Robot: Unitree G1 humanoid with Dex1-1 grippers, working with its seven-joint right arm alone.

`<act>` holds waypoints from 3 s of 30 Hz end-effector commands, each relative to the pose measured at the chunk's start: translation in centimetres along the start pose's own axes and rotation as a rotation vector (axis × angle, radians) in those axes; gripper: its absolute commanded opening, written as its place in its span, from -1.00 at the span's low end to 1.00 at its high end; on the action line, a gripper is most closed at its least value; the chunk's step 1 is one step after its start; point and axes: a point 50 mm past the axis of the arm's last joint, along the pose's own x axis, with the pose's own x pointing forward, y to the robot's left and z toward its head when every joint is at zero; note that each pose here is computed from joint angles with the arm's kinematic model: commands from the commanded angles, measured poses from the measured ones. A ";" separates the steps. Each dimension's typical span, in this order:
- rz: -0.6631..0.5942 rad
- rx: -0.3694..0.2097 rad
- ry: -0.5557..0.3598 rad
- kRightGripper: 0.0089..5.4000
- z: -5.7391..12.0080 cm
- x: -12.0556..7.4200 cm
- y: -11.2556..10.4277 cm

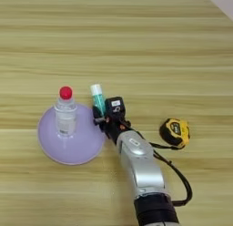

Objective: Move the objects on the table

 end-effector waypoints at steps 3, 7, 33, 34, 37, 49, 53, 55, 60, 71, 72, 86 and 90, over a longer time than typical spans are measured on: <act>0.017 -0.033 -0.026 -0.38 1.4 1.0 0.3; 0.024 -0.037 0.002 -0.38 0.8 1.2 0.4; 0.120 0.090 0.098 -0.38 -0.6 1.9 1.6; 0.120 0.088 0.100 -0.38 -0.7 1.9 1.6; 0.117 0.083 0.111 -0.38 -0.9 1.9 1.6; 0.102 0.051 0.140 -0.38 -1.4 2.0 1.3; 0.103 0.040 0.153 -0.38 -1.6 2.0 1.3; 0.103 0.038 0.157 -0.38 -1.6 2.0 1.3; 0.102 0.032 0.161 -0.38 -1.7 2.0 1.2; 0.094 0.021 0.151 -0.38 -1.6 1.9 1.0; 0.092 0.021 0.148 -0.38 -1.6 1.9 1.0; 0.075 0.023 0.134 0.00 -1.3 1.7 0.6; 0.067 0.023 0.128 0.13 -1.2 1.7 0.5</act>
